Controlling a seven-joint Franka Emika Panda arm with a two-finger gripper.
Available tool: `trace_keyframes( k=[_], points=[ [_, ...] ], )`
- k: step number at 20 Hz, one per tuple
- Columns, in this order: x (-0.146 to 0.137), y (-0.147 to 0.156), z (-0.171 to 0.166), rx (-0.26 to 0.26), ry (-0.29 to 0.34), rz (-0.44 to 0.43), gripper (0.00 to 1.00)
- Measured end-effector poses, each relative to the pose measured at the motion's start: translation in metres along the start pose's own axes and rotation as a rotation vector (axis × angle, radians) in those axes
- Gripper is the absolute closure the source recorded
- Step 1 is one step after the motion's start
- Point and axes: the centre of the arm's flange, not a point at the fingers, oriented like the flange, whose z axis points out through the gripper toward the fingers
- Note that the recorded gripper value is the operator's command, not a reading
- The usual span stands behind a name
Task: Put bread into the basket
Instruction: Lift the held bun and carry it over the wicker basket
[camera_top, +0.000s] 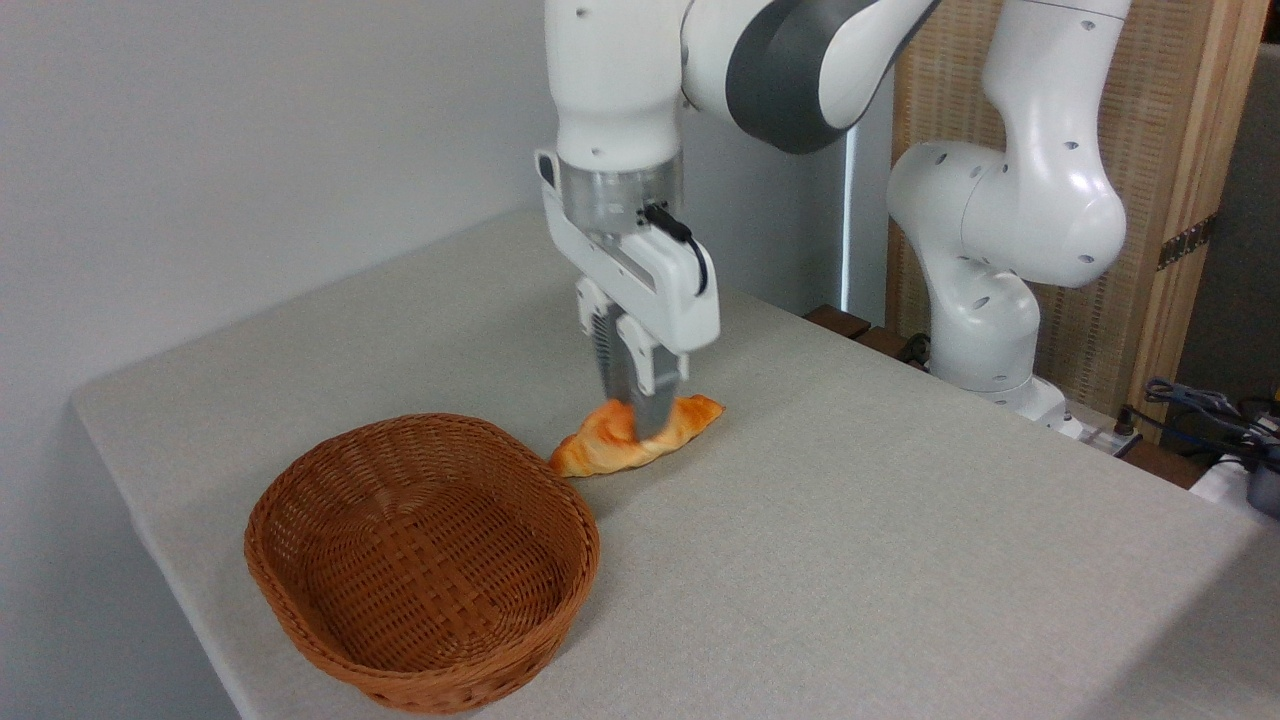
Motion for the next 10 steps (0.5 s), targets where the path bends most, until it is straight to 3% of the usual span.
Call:
trace_keyframes(
  k=[4,10],
  points=[
    [0.023,-0.012,-0.020,-0.018,0.121,-0.037,0.71],
    [0.075,-0.032,-0.002,0.082,0.297,-0.055,0.70]
  ],
)
